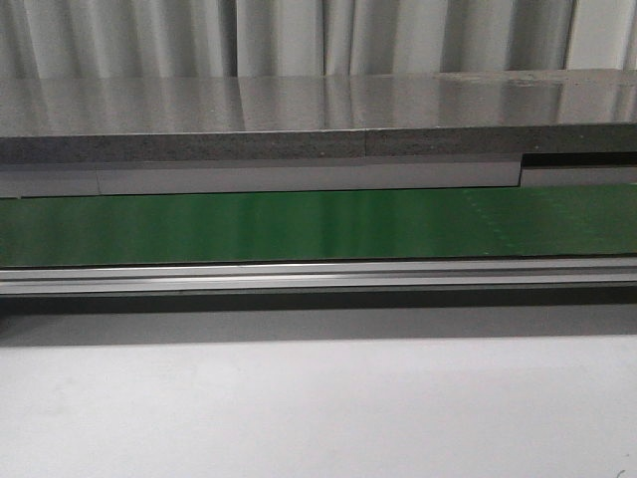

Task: Move button from left to right
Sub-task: 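Close the left gripper on the button and lift it over the belt, then lower the button onto the belt's near end and open the left gripper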

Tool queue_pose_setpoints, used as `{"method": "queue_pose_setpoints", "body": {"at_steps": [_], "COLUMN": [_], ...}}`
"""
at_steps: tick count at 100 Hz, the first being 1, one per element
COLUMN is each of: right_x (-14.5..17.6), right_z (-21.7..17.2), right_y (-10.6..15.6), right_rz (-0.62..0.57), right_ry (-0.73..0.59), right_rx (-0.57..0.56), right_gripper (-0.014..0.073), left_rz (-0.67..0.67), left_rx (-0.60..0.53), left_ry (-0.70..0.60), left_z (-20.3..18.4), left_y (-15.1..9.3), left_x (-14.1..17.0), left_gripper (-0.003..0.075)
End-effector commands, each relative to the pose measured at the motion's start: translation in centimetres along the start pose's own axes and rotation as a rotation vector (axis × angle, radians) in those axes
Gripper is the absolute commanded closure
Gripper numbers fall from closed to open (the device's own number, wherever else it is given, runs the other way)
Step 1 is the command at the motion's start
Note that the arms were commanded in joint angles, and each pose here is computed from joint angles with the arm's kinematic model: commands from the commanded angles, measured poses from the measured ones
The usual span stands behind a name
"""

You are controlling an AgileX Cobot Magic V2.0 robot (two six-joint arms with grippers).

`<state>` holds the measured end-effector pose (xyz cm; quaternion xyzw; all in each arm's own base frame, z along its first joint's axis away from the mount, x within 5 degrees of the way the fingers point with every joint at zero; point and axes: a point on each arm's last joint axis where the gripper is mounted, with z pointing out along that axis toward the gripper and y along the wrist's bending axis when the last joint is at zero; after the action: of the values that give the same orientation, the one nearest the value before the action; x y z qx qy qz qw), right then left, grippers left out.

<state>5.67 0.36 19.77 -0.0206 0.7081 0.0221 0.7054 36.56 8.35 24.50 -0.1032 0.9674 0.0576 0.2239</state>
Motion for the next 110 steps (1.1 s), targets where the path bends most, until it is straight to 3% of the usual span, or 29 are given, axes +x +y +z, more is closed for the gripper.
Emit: {"method": "queue_pose_setpoints", "body": {"at_steps": [1,27,49,60,83,90,110], "right_x": [-1.4,-1.4,-1.4,-1.4,-1.4,-1.4,-1.4], "right_z": [-0.3,-0.3,-0.3,-0.3,-0.3,-0.3,-0.3], "right_y": [0.0,0.0,0.0,0.0,0.0,0.0,0.0], "right_rz": [-0.007,-0.007,-0.007,-0.007,-0.007,-0.007,-0.007], "right_ry": [-0.117,-0.117,-0.117,-0.117,-0.117,-0.117,-0.117], "right_rx": [0.005,0.005,0.005,0.005,0.005,0.005,0.005], "right_gripper": [0.0663,0.0663,0.0663,0.0663,0.0663,0.0663,0.0663], "left_rz": [0.024,0.099,0.111,0.112,0.120,0.116,0.109], "left_rx": [0.024,0.057,0.062,0.061,0.075,0.079,0.085], "left_ry": [-0.074,-0.051,-0.037,-0.035,-0.036,-0.036,-0.057], "left_z": [-2.6,-2.5,-2.3,-2.3,-2.3,-2.3,-3.1], "left_y": [-1.4,-4.3,-4.7,-4.7,-4.9,-4.9,-4.8], "left_x": [-0.7,-0.3,0.1,0.1,0.1,0.1,0.1], "left_gripper": [0.0740,0.0740,0.0723,0.0592,0.0078,0.0029,0.0028]}}
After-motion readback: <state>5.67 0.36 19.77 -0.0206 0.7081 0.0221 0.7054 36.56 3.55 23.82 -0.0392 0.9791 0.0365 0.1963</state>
